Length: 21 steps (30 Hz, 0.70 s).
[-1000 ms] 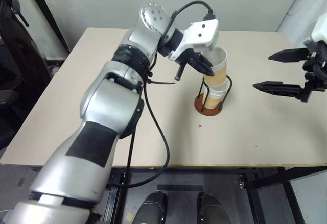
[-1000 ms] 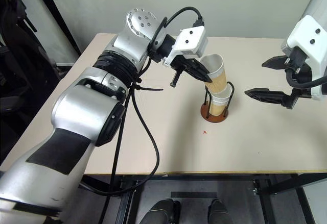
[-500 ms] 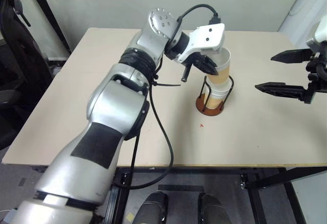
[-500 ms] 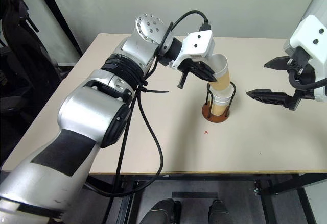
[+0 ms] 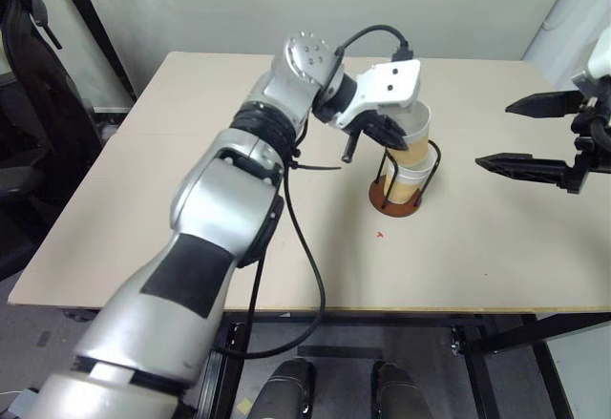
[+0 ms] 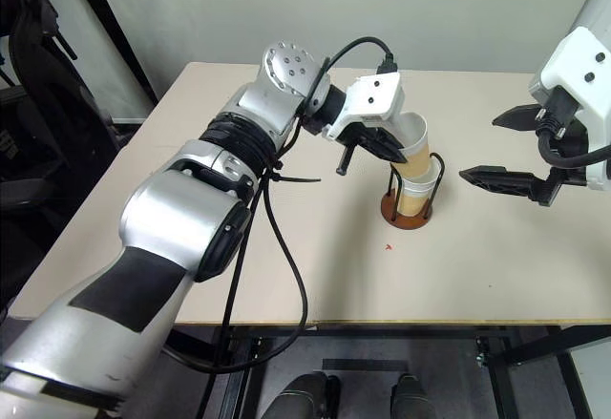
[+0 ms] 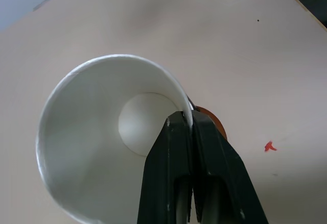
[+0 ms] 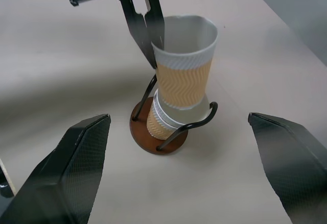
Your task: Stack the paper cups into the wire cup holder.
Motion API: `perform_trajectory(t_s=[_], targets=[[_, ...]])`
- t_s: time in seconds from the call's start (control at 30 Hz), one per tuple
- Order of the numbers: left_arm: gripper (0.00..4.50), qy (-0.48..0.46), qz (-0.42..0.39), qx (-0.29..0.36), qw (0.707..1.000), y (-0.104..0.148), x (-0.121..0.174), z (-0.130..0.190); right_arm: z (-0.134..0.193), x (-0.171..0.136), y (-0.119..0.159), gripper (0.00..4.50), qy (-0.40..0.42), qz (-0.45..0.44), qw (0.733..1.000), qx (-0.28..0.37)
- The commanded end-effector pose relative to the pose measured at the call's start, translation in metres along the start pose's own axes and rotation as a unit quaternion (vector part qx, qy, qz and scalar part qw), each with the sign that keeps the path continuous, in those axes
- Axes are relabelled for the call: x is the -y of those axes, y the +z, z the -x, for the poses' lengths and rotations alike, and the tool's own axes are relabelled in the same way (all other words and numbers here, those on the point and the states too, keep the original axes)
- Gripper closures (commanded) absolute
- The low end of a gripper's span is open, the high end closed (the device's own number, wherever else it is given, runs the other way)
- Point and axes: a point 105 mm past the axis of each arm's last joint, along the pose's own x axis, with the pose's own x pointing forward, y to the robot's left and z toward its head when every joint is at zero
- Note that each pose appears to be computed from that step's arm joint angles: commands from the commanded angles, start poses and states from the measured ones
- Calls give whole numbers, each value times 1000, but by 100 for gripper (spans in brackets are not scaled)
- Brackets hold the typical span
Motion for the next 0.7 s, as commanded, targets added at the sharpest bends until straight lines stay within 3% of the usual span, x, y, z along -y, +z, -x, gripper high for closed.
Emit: perform_trajectory(t_s=[0.03,0.23,0.3,0.63,0.7], targets=[[443,16,-6,8,1000,6,-5,1,10,2,9,0,-21,16,1000,8],[427,18,-5,-17,1000,-4,-3,-4,12,0,8,0,-22,14,1000,6],[383,19,-1,-18,1000,-5,-2,-6,11,0,8,0,-22,13,1000,6],[30,42,6,10,999,6,-9,-5,9,1,8,0,-22,12,1000,7],[5,44,9,18,999,8,-10,-7,8,1,8,0,-22,12,1000,8]])
